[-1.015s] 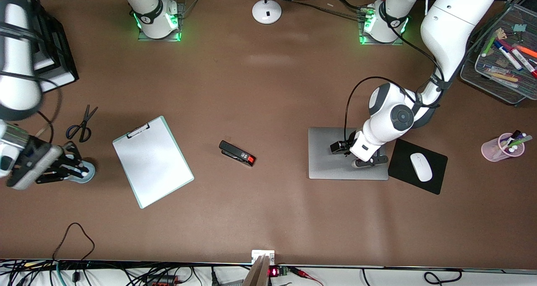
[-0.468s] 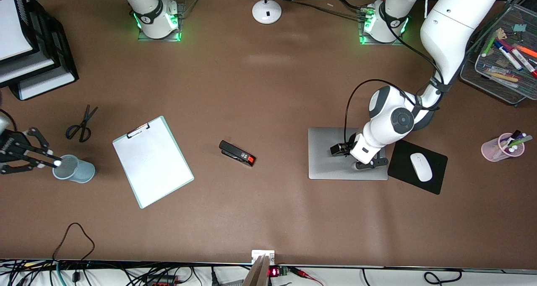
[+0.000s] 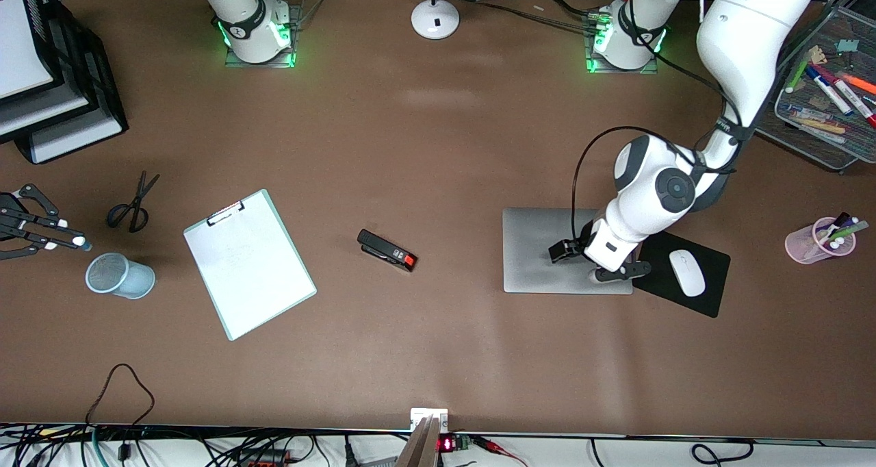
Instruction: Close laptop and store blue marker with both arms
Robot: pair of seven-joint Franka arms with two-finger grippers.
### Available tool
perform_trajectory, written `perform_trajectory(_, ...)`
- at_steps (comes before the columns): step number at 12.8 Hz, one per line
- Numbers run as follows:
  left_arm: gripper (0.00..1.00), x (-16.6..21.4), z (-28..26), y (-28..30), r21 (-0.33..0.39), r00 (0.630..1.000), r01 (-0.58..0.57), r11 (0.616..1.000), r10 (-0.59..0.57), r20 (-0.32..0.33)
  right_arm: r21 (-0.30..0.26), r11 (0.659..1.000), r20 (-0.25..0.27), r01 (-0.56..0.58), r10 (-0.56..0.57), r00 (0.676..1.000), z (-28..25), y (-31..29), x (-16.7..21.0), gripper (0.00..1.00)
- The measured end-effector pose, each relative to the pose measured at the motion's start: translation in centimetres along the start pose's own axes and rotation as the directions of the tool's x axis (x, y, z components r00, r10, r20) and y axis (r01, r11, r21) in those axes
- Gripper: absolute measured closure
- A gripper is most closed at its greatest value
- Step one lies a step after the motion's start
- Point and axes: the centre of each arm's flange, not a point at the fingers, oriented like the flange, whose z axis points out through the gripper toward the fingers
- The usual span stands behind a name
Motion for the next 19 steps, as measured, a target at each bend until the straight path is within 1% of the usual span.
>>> perform_trajectory(2,0.00,0.4,-2.3,0.1,0.011,1.000,-0.003,1.000,0.003,-0.019,0.006,1.000,-0.005,0.022,-0.022,1.000,0.4,0.0,-2.3,0.83)
perform_trajectory(6,0.00,0.4,-7.6,0.5,0.062,1.000,-0.012,0.998,0.012,-0.011,0.008,0.999,-0.017,0.052,-0.052,0.999,1.4,0.7,-6.9,0.83)
perform_trajectory(9,0.00,0.4,-13.1,0.6,0.093,0.999,-0.011,0.996,0.015,-0.043,0.011,0.996,-0.020,0.092,-0.091,0.996,1.9,1.0,-8.0,0.83)
perform_trajectory(11,0.00,0.8,-16.6,-0.2,0.156,0.997,-0.055,0.986,0.062,-0.041,0.022,0.995,-0.026,0.097,-0.096,0.995,2.8,1.0,-9.0,0.83)
perform_trajectory(12,0.00,1.0,-18.2,-0.5,0.175,0.995,-0.074,0.982,0.083,-0.046,0.029,0.995,-0.031,0.095,-0.094,0.995,3.4,1.0,-9.9,0.83)
perform_trajectory(14,0.00,1.3,-21.1,-1.0,0.189,0.992,-0.091,0.978,0.105,-0.068,0.040,0.995,-0.038,0.087,-0.086,0.996,4.3,0.9,-11.6,0.83)
perform_trajectory(16,0.00,0.9,-23.4,-1.0,0.203,0.989,-0.111,0.973,0.129,-0.077,0.041,0.993,-0.043,0.106,-0.105,0.994,4.6,0.8,-12.7,0.83)
perform_trajectory(19,0.00,0.1,-26.8,-1.7,0.236,0.982,-0.160,0.958,0.180,-0.063,0.040,0.991,-0.054,0.124,-0.122,0.991,5.2,0.8,-13.5,0.83)
